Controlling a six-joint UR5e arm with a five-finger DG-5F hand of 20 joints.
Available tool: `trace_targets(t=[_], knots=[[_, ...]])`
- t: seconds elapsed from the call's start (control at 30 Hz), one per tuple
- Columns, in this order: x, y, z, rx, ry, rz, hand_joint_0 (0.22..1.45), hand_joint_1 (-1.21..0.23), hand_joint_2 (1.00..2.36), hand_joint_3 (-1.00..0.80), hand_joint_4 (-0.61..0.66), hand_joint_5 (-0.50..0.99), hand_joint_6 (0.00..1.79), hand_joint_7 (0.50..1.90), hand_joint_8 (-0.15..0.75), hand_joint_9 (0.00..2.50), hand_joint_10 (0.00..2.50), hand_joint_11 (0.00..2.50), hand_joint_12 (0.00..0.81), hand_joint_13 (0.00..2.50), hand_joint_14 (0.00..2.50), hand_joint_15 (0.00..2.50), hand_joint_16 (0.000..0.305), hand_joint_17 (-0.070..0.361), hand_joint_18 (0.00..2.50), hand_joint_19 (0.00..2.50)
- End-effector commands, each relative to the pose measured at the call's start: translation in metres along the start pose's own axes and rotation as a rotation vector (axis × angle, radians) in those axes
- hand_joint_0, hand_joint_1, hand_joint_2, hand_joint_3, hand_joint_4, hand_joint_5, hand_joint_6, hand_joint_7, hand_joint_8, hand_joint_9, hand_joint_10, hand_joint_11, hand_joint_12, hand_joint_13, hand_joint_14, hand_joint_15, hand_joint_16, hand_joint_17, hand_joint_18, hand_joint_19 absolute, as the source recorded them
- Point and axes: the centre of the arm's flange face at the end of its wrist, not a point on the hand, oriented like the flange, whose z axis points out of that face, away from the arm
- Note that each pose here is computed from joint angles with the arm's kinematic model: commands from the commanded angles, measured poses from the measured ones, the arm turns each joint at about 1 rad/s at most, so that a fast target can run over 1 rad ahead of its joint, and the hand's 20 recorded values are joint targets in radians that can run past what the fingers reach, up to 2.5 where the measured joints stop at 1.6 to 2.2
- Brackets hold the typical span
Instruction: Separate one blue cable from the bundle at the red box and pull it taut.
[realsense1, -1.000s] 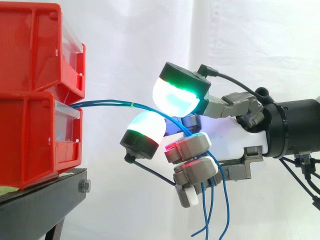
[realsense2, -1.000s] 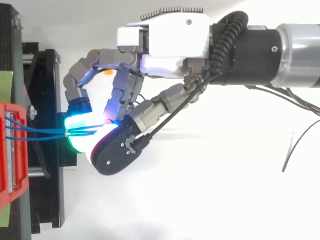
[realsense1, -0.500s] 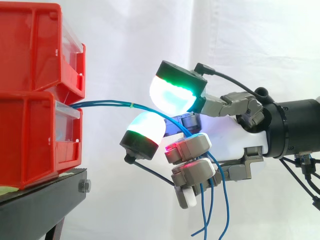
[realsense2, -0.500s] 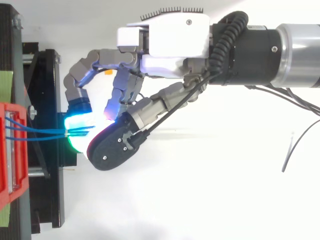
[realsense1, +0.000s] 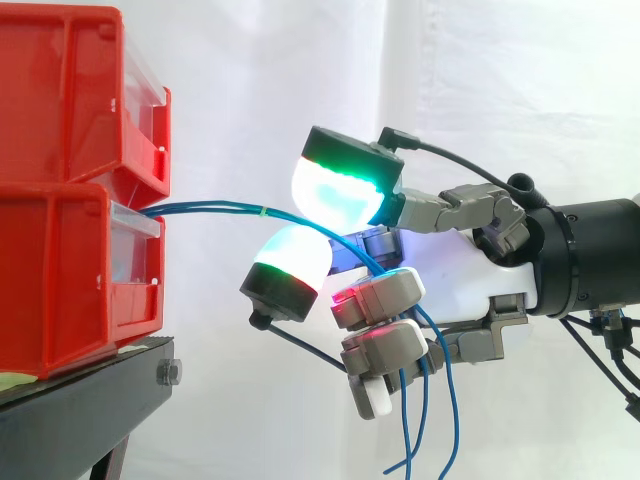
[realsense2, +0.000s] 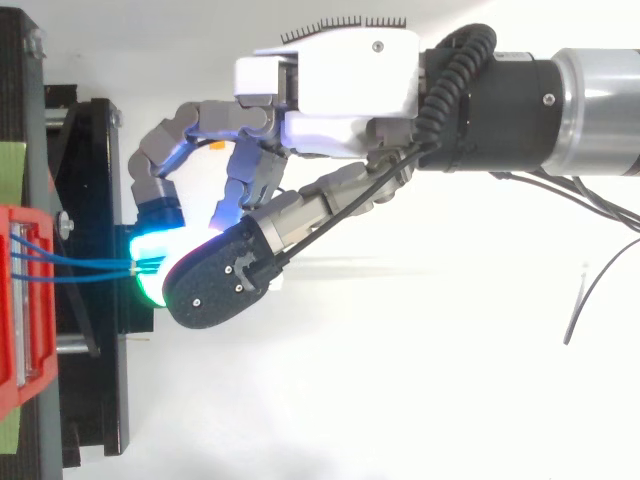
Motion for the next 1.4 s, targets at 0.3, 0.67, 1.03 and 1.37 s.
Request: trace_targets(t=[0.3,0.67,1.03,1.37], knots=[[0.0001,0.0009,0.0004,-0.004,0.001,0.0,0.62,-0.8,1.02,-0.25,0.07,-0.17,0.83,1.11,0.288,1.19,0.02,1.47,0.319,1.1,0.02,1.26,0.039,0.087,0.77,0.84],[-0.0024,0.005,0.0011,-0.01,-0.002,0.0,0.71,-0.87,1.01,-0.4,0.05,-0.19,0.85,1.07,0.286,1.16,0.01,1.46,0.328,1.1,0.02,1.25,0.041,0.092,0.8,0.82],[-0.0023,0.0058,0.0013,-0.011,0.0,0.0,0.79,-0.93,1.0,-0.5,0.05,-0.19,0.86,1.08,0.297,1.14,0.01,1.47,0.341,1.11,0.02,1.23,0.042,0.094,0.85,0.8],[-0.0035,0.0054,0.0008,-0.008,-0.002,0.0,0.53,-0.81,1.0,-0.5,0.11,-0.18,0.85,1.0,0.314,1.19,0.01,1.45,0.355,1.15,0.02,1.22,0.043,0.098,0.88,0.79]])
